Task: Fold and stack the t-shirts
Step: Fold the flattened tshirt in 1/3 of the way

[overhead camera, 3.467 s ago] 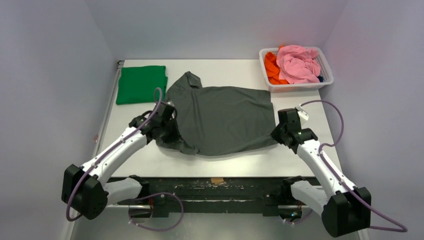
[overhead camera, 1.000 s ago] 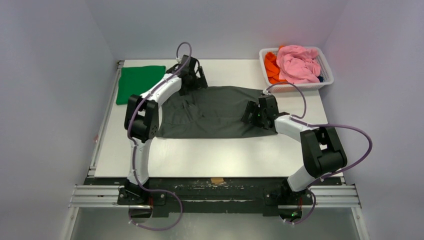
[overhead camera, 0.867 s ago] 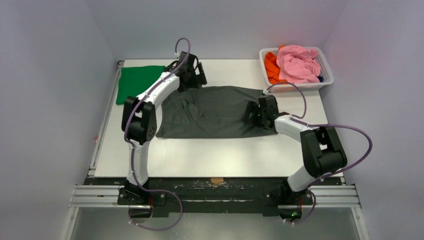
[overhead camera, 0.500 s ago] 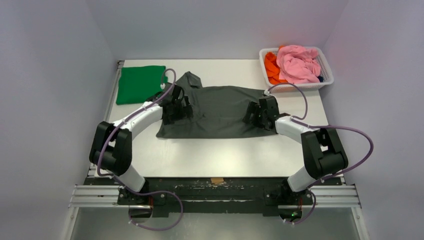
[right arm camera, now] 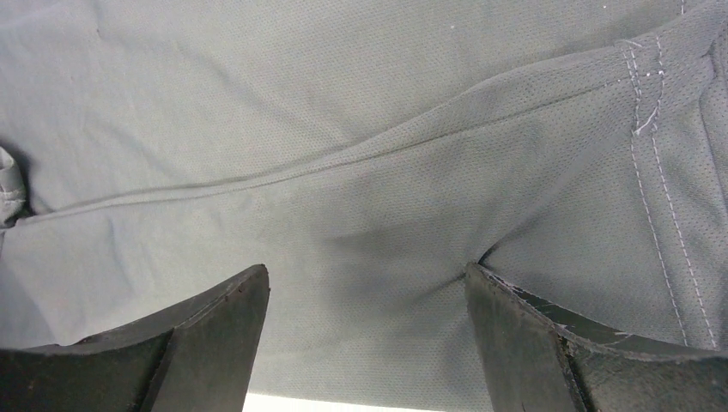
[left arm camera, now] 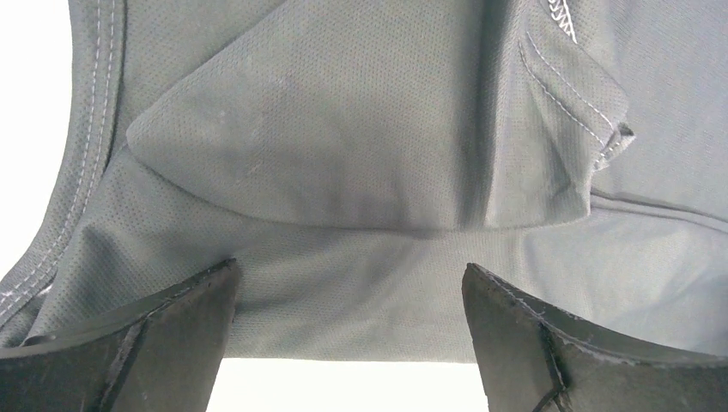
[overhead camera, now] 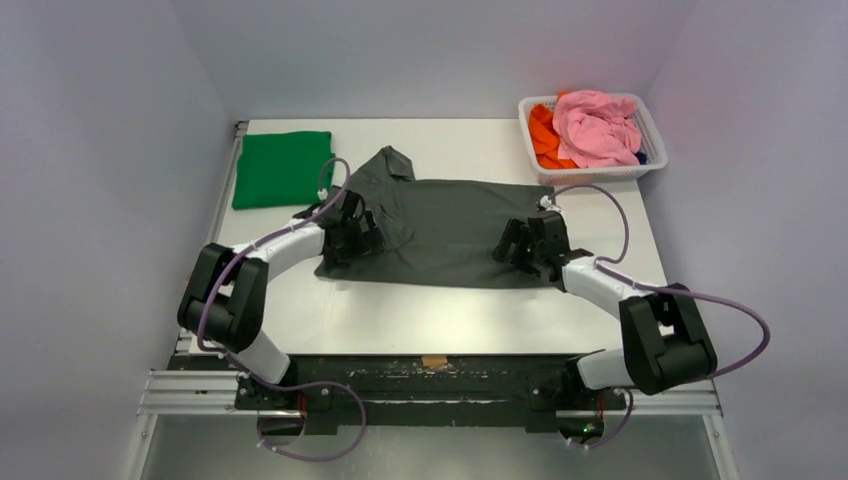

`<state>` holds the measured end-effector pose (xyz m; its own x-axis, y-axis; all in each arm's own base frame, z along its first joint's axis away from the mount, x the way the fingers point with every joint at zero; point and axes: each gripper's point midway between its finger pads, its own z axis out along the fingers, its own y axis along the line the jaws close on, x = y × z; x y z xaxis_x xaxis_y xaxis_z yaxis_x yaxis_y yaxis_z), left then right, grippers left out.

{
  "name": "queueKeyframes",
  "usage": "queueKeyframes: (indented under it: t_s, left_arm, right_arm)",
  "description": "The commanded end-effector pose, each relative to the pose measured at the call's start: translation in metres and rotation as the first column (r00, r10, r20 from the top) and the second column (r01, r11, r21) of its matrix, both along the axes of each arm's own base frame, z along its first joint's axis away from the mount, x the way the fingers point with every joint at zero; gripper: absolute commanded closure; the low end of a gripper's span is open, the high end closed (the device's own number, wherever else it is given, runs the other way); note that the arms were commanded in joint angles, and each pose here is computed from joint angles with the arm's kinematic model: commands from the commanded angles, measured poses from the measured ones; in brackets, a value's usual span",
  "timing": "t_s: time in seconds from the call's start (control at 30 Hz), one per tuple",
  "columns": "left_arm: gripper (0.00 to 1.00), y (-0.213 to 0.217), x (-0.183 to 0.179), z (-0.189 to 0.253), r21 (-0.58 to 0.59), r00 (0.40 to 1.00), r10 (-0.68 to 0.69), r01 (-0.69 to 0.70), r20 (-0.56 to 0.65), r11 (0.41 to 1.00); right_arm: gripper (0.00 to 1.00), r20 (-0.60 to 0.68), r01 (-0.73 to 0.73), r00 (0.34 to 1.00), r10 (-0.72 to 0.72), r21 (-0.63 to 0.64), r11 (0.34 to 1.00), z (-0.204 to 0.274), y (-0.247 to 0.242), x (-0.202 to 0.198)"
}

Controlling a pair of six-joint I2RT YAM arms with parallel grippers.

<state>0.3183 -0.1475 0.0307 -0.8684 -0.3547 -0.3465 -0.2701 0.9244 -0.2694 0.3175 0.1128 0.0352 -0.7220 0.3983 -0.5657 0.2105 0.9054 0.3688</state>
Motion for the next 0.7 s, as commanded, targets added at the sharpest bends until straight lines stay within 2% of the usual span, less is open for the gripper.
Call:
queueKeyframes:
  t_s: [0.0, 0.33, 0.67]
  left_arm:
    - [0.00, 0.010, -0.078, -0.027, -0.024, 0.982, 0.018, -0.023, -0.190, 0.999]
    - [0.00, 0.015, -0.173, -0.039, -0.080, 0.959, 0.025, -0.049, -0.282, 0.996]
    - [0.00, 0.017, -0.219, -0.033, -0.076, 0.952, 0.050, -0.076, -0.301, 0.994]
  right_arm:
    - [0.17, -0.131, 0.011, 0.991, -0.013, -0.018, 1.000, -0.020, -0.011, -0.047]
    - [0.17, -0.198, -0.013, 0.980, 0.017, 0.024, 1.000, -0.030, -0.014, -0.100]
    - [0.17, -0.254, 0.012, 0.967, 0.003, 0.059, 0.998, -0.031, -0.016, -0.134]
